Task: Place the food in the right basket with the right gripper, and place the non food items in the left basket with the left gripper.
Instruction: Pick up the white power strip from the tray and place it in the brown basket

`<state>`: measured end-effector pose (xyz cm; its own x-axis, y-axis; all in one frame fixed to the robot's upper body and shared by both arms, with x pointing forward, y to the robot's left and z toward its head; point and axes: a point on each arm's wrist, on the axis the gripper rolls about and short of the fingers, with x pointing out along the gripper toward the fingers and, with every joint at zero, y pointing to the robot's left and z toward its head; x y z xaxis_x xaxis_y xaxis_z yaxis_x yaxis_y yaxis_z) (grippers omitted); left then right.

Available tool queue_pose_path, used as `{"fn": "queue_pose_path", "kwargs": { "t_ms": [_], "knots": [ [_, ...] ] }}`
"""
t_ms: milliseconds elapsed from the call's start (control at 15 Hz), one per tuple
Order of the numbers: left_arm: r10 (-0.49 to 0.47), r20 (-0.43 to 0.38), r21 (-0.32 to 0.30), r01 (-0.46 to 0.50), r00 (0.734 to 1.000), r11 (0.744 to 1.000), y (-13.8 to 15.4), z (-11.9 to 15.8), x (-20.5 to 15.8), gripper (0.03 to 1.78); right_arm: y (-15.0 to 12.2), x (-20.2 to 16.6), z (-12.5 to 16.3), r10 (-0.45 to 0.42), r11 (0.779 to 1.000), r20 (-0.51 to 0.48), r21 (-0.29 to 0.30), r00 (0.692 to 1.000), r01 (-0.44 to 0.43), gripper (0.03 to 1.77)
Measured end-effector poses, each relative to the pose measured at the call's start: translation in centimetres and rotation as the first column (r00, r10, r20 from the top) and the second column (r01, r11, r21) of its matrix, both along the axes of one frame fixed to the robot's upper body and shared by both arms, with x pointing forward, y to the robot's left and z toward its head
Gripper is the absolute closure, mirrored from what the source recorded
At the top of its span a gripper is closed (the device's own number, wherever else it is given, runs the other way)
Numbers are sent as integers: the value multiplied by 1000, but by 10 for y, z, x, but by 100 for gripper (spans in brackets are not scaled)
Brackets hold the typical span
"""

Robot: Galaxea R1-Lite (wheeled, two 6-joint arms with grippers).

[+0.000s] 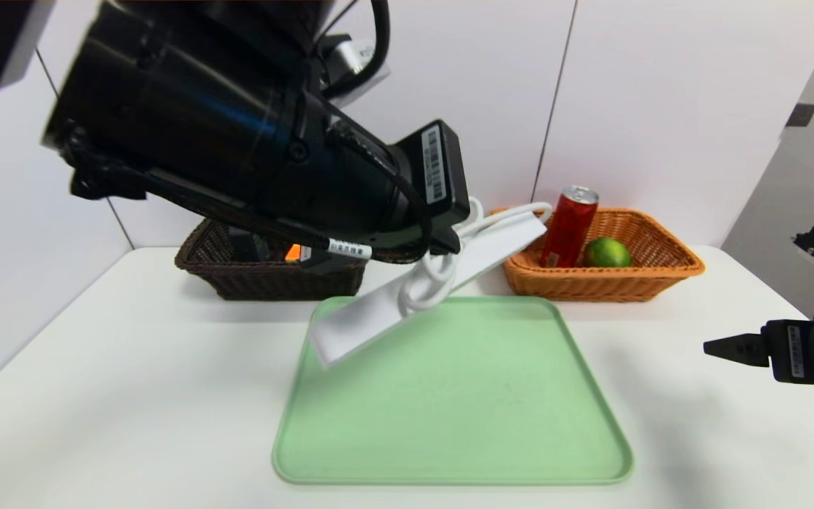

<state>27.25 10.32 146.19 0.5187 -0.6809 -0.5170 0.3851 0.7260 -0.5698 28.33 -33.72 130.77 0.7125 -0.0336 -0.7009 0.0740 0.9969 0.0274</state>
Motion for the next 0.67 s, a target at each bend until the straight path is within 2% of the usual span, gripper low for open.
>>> {"fn": "queue_pose_path", "kwargs": {
  "t_ms": [133,267,467,667],
  "knots": [
    [-25,102,-14,26,994,1000,11,14,-4,171,0,1,0,2,1000,0,-2,1000,-2,10],
    [-36,194,15,34,980,999,25,22,-3,171,0,1,0,2,1000,0,-2,1000,-2,10],
    [-40,310,103,8,950,995,48,28,6,171,0,2,0,2,1000,-1,-2,1000,-2,10],
    [-48,389,216,-41,920,975,69,27,21,171,0,3,2,4,1000,4,-4,1000,-4,10]
  ]
}}
